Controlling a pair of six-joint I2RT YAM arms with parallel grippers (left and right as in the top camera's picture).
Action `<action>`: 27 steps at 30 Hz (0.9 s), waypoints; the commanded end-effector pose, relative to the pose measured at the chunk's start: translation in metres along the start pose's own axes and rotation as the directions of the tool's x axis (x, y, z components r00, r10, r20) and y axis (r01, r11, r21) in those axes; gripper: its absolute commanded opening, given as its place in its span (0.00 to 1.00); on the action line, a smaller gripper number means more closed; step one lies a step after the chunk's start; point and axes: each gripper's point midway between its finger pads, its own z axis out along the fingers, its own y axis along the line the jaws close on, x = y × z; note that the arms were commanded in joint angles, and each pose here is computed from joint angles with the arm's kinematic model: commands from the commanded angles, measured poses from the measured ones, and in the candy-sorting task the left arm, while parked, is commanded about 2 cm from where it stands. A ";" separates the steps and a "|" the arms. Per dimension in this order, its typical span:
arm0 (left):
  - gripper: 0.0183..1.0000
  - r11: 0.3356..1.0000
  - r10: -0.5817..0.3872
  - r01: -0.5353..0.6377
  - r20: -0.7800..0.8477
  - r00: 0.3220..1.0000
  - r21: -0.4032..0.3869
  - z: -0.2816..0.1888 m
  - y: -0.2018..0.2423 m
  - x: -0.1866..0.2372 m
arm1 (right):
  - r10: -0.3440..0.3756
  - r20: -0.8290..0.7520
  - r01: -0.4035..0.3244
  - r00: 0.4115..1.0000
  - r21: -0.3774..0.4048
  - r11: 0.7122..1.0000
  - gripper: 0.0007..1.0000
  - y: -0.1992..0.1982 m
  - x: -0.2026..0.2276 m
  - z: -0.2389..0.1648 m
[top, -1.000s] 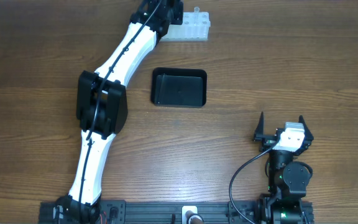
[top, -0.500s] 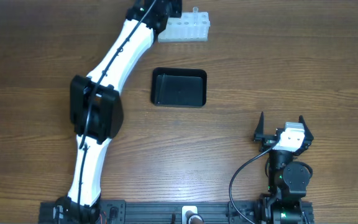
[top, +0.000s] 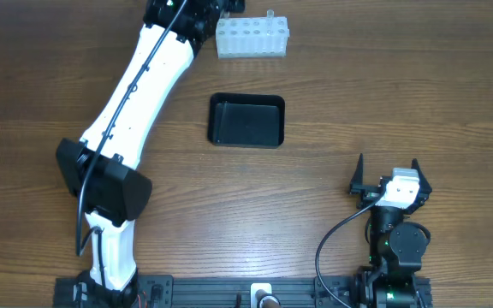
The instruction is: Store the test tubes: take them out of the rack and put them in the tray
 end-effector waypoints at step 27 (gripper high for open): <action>0.03 0.993 -0.065 0.115 -0.689 0.722 0.027 -0.032 -0.017 0.174 | 0.002 -0.001 -0.002 1.000 -0.011 1.000 0.99 0.002 0.002 0.000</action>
